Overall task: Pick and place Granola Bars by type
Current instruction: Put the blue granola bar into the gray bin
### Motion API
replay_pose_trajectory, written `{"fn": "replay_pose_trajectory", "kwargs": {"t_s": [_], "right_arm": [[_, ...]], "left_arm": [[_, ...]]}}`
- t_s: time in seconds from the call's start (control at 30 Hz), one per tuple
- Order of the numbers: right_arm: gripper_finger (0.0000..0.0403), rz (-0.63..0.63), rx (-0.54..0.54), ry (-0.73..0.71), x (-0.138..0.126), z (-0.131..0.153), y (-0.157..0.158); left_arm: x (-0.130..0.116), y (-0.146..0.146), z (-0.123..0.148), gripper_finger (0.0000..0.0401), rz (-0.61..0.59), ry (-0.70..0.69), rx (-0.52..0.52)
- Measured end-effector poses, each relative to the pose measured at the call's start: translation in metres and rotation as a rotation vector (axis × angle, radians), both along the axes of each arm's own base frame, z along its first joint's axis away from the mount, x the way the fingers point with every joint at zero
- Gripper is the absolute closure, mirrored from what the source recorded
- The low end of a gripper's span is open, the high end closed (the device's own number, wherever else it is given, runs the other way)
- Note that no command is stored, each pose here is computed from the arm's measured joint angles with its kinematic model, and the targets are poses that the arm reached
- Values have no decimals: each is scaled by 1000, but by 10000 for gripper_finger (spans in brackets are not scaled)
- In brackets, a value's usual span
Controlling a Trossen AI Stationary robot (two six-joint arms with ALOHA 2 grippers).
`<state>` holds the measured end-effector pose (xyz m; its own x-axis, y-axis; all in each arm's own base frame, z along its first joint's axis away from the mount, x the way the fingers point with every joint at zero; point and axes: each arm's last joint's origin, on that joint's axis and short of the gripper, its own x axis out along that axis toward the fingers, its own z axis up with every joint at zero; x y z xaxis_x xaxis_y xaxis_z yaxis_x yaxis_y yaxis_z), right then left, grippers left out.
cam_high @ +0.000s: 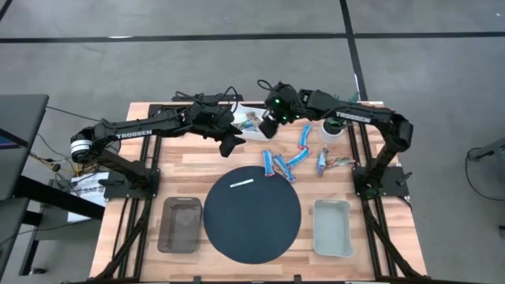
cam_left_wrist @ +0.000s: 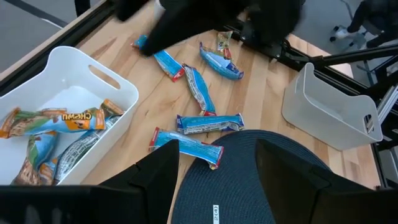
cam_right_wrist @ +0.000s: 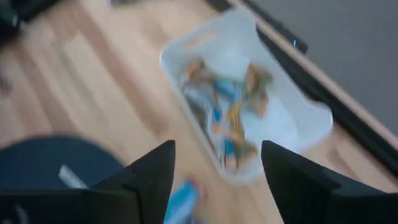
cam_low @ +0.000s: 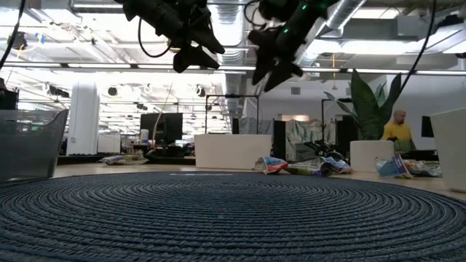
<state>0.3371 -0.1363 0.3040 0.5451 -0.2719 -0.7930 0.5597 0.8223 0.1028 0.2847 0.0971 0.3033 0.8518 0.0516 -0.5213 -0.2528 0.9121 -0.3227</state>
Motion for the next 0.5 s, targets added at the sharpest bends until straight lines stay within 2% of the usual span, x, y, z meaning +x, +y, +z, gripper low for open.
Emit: {"fn": "replay_pose_trajectory", "kwargs": {"t_s": [0.2,0.3,0.4,0.5], "right_arm": [[176,-1,84,160,-38,20,32],[181,-9,72,215,-55,32,52],[185,-82,42,264,-72,42,70],[188,-199,58,271,-90,42,82]], "left_arm": [[0,0,0,198,0,0,0],[0,0,0,198,0,0,0],[0,0,0,198,0,0,0],[0,0,0,198,0,0,0]]}}
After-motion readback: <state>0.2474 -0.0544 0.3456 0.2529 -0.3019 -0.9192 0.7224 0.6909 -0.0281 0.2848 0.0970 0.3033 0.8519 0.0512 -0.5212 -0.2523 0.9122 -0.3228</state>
